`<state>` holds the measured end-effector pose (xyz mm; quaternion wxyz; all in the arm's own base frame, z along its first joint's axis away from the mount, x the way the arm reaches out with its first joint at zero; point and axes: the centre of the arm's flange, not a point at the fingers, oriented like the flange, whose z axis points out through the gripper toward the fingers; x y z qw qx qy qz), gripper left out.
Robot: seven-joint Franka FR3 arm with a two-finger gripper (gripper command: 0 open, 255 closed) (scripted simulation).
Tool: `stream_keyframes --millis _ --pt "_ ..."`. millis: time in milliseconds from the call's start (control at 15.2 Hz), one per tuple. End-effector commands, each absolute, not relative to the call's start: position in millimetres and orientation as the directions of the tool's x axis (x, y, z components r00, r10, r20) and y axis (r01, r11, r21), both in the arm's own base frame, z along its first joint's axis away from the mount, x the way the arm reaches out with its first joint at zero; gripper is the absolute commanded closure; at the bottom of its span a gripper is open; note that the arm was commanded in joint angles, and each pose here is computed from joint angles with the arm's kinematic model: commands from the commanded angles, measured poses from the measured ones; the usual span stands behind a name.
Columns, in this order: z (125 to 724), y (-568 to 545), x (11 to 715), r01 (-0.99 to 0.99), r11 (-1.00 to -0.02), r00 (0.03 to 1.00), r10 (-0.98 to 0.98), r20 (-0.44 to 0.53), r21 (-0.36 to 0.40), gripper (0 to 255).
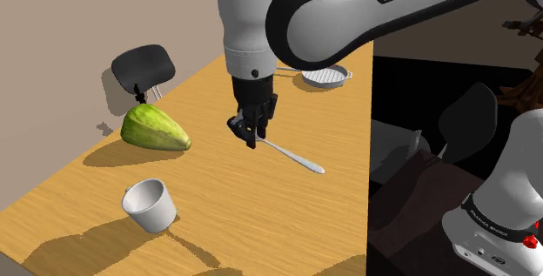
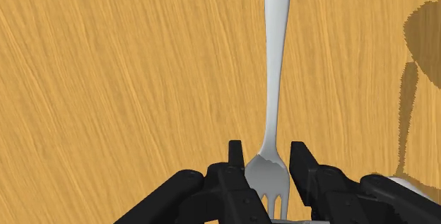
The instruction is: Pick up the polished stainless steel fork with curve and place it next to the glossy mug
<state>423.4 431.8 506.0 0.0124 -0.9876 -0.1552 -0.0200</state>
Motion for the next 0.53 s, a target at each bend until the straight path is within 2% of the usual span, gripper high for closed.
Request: stream_keyframes --millis 0,462 --pt "505 457 410 0.305 -0.952 0.952 0.304 0.043 -0.018 255" --pt "505 539 368 0.305 -0.952 0.952 0.304 0.043 -0.018 255"
